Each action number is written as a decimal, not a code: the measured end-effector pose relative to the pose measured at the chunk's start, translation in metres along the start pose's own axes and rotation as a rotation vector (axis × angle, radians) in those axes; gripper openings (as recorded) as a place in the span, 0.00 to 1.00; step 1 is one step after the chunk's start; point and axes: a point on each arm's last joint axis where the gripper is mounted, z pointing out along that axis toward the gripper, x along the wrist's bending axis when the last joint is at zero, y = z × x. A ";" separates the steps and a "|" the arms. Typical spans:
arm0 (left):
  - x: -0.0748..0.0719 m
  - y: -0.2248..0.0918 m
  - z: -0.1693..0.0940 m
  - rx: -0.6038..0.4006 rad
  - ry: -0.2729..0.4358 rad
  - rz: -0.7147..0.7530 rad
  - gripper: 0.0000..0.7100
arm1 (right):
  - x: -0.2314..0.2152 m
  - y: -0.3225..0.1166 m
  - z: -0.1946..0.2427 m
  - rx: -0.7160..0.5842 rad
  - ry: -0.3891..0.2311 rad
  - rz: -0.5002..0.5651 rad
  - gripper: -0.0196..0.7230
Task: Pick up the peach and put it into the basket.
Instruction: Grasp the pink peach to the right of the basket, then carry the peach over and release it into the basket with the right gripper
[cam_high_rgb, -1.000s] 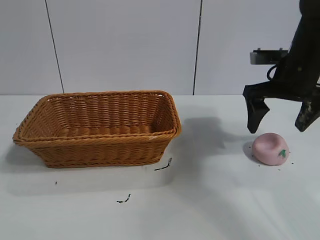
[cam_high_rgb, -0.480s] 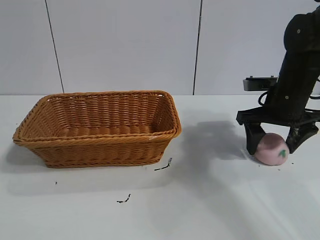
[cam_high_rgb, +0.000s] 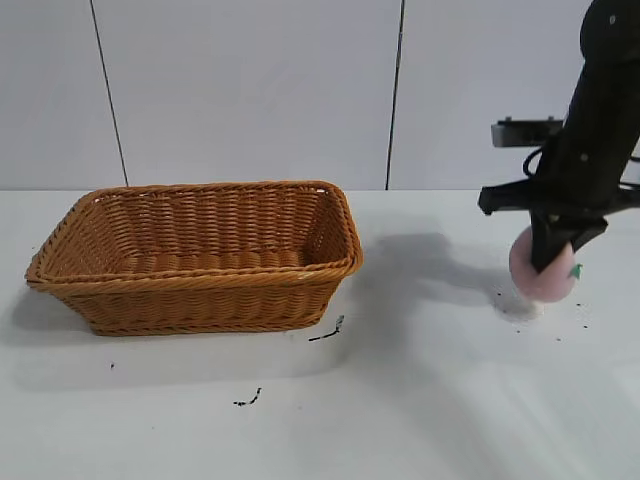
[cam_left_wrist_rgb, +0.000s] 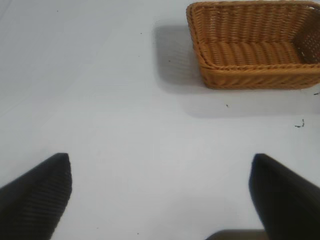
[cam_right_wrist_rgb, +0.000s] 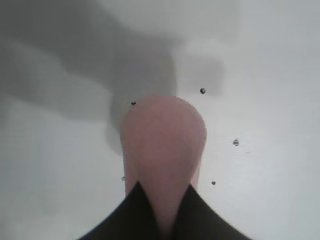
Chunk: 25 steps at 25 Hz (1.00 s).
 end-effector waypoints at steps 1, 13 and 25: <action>0.000 0.000 0.000 0.000 0.000 0.000 0.98 | 0.000 0.006 -0.016 -0.017 0.000 -0.002 0.01; 0.000 0.000 0.000 0.000 0.000 0.000 0.98 | 0.065 0.050 -0.120 -0.219 0.033 -0.156 0.01; 0.000 0.000 0.000 0.000 0.000 0.000 0.98 | 0.232 0.038 -0.088 -0.247 0.156 -0.520 0.01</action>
